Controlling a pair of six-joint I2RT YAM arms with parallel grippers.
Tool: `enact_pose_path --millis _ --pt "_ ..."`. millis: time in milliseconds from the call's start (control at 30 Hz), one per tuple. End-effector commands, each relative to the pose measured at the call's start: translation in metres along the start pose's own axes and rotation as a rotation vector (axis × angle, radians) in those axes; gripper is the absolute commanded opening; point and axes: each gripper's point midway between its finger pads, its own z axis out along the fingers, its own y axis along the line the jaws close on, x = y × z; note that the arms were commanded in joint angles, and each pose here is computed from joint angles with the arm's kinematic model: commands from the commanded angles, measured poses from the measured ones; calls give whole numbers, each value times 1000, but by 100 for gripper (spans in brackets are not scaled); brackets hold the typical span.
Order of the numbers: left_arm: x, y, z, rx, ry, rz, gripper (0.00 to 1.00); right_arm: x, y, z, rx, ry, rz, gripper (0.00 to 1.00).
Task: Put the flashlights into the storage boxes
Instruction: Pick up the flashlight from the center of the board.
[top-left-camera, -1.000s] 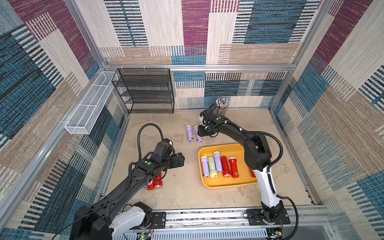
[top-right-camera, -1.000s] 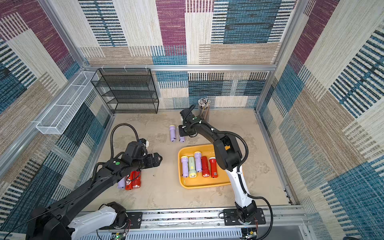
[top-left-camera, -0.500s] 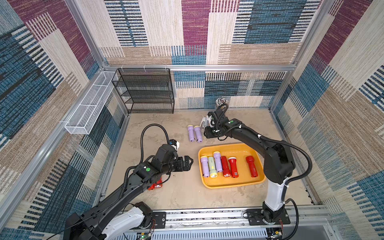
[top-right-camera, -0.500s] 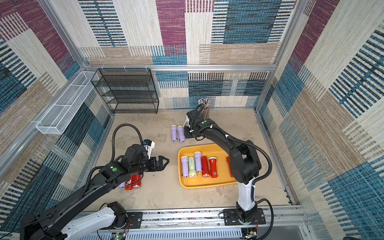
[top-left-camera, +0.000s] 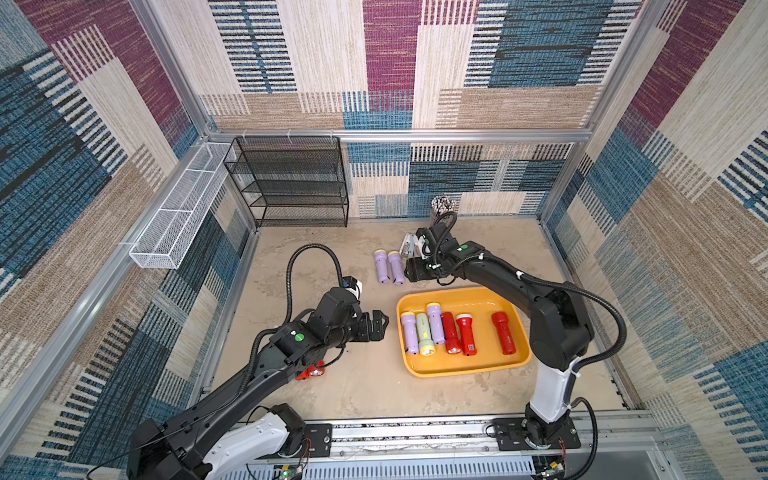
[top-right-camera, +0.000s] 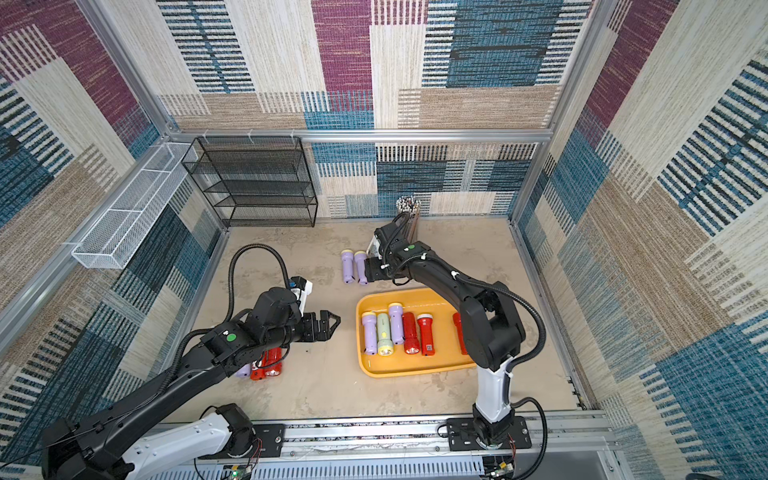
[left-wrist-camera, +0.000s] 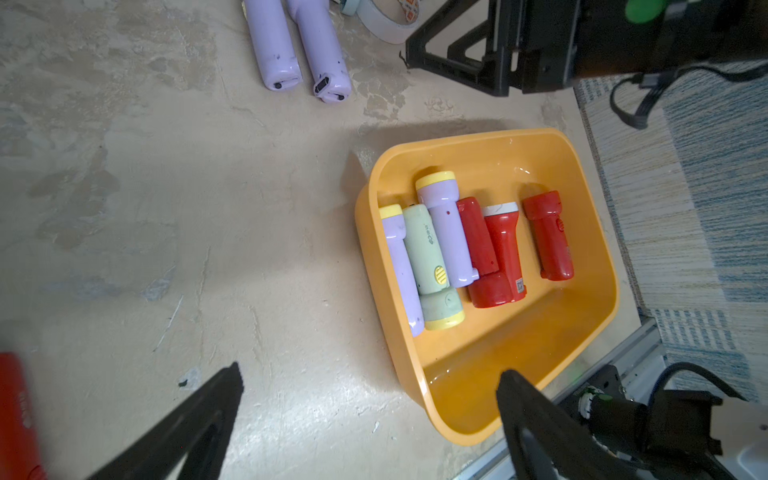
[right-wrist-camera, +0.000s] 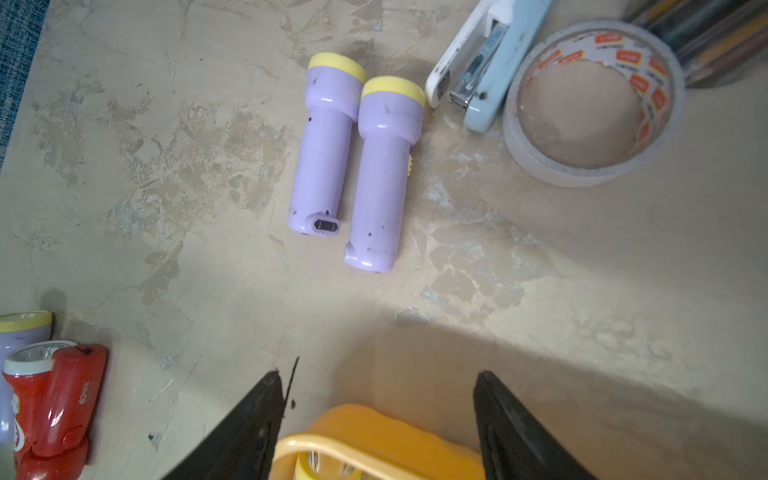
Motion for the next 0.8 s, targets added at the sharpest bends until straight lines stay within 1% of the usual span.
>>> enact_pose_path --millis 0,167,267,467,700,767 --pt "-1 13 -1 -72 -7 34 99 -15 7 15 -26 -12 -13 76" --pt "-1 29 -2 -149 -11 51 99 -24 11 47 -39 21 -16 65" --pt "-4 36 -3 -171 -25 45 99 -27 13 65 -45 44 -21 61" --pt "-7 47 -2 -185 -35 25 99 -29 10 91 -35 79 -22 60" --pt "-5 53 4 -193 -18 17 99 -23 5 109 -22 106 -21 58" --pt "-3 54 5 -194 -14 11 99 -22 3 114 -14 113 -18 57"
